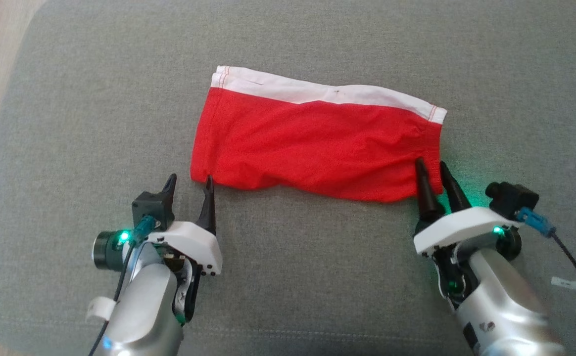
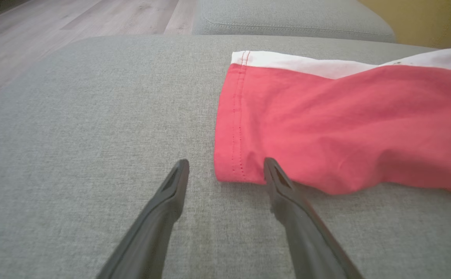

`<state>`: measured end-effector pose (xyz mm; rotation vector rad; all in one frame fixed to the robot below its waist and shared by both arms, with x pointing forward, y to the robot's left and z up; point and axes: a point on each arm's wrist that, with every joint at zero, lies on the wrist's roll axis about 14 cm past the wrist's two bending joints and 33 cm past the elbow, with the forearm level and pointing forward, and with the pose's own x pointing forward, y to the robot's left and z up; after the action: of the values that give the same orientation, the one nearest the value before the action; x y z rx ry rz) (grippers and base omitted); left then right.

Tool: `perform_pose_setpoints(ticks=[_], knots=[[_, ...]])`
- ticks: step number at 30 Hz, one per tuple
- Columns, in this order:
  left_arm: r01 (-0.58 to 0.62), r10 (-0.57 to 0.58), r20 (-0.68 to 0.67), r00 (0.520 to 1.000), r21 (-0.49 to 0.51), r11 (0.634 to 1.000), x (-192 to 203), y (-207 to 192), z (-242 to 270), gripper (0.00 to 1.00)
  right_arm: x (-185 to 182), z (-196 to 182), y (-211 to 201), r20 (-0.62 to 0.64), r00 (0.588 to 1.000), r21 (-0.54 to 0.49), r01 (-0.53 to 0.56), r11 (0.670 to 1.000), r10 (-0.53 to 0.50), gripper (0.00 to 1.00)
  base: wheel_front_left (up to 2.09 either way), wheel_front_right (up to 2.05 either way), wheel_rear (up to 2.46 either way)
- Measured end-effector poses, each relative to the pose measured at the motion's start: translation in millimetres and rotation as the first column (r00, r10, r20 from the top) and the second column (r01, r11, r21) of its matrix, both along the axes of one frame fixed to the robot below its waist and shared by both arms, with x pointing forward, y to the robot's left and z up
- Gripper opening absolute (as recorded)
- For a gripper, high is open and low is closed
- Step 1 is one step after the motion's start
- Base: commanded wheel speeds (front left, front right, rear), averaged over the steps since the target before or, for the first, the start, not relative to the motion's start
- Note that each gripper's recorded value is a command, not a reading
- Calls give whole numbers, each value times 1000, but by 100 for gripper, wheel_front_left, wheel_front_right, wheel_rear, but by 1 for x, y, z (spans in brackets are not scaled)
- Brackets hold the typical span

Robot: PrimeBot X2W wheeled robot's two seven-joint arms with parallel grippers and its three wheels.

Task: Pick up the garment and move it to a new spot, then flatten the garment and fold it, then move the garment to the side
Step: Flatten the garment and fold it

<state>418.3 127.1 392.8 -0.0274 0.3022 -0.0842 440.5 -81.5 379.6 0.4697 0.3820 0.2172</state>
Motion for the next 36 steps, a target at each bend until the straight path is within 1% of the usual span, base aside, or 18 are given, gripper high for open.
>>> perform_pose_setpoints(ticks=[5,9,16,20,24,28,32,36], knots=[[1,-1,2,1000,1,1000,0,0,1,100,6,6,3,0,1000,57,23,998,-23,0,0,0,0],[7,-7,10,1000,6,1000,0,-1,3,100,9,11,-3,3,998,90,61,994,-61,0,0,0,0],[19,-19,30,999,-4,1000,-8,-8,9,100,12,27,-21,37,989,127,135,983,-141,0,0,0,0],[22,-22,40,999,-9,1000,-12,-9,13,100,8,31,-21,45,989,133,132,982,-139,0,0,0,0],[21,-20,58,998,-11,1000,-13,-9,20,100,4,42,9,60,997,173,46,984,-57,0,0,0,0],[-6,7,53,999,-19,1000,-21,-2,20,100,4,57,47,85,995,216,-71,974,53,0,0,0,0],[-42,43,29,999,-23,999,-35,8,14,100,5,73,86,123,978,224,-194,955,170,0,0,0,0],[-92,92,18,996,-17,996,-47,23,12,100,5,80,118,147,955,218,-287,933,260,0,0,0,0]])
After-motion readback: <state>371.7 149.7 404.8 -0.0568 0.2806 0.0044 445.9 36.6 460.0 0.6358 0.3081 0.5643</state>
